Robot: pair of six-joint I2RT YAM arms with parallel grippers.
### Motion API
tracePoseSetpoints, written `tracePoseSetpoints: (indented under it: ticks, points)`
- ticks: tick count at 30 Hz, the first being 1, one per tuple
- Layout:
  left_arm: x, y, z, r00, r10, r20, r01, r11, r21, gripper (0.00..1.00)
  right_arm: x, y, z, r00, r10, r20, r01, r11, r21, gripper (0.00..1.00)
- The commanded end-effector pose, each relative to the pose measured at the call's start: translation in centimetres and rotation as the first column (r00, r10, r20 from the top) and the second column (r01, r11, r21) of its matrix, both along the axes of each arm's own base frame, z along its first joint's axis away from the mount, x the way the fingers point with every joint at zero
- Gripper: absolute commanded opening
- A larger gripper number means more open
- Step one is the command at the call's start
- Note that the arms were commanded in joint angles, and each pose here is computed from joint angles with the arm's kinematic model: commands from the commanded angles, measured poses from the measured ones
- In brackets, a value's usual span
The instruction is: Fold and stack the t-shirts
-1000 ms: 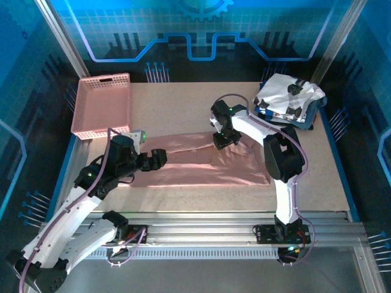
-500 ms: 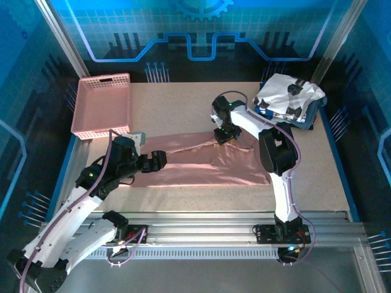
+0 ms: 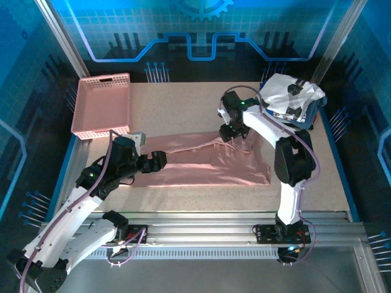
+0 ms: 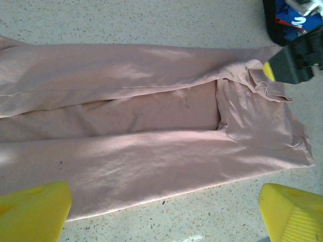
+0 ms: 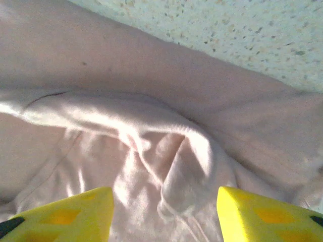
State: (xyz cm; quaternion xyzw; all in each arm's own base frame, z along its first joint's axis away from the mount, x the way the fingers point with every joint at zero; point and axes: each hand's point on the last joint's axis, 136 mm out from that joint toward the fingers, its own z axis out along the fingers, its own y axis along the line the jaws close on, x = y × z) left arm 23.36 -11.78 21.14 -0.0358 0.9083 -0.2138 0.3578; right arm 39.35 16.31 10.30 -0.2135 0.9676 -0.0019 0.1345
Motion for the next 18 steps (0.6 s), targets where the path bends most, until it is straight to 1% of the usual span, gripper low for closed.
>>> tracePoseSetpoints:
  ticks: [1, 5, 9, 11, 15, 18]
  points:
    - [-0.1, 0.3, -0.3, 1.0, 0.021, -0.005, -0.021, 1.0, 0.003, 0.97, -2.3, -0.1, 0.8, 0.999, -0.022, -0.027, 0.024, 0.997, 0.076, 0.58]
    - [-0.2, 0.3, -0.4, 1.0, 0.02, -0.007, -0.02, 1.0, 0.005, 0.97, -5.0, 1.9, 0.5, 0.998, 0.014, -0.067, 0.0, 0.979, 0.206, 0.54]
    - [-0.1, 0.4, -0.3, 1.0, 0.024, -0.005, -0.024, 1.0, 0.006, 0.97, -6.6, 2.4, -2.0, 0.991, 0.001, -0.134, 0.029, 0.976, 0.217, 0.51]
    - [-0.1, 0.3, -0.4, 1.0, 0.021, -0.005, -0.021, 1.0, 0.005, 0.97, -6.3, 2.4, -2.8, 0.99, -0.015, -0.137, 0.045, 0.975, 0.218, 0.5]
    - [-0.2, 0.3, -0.4, 1.0, 0.022, -0.01, -0.022, 1.0, 0.005, 0.97, -4.8, 3.3, -3.0, 0.989, -0.028, -0.143, 0.063, 0.966, 0.252, 0.5]
    - [-0.2, 0.4, -0.5, 1.0, 0.027, -0.013, -0.026, 1.0, 0.004, 0.97, -3.8, 3.7, -3.8, 0.987, -0.026, -0.16, 0.065, 0.967, 0.245, 0.5]
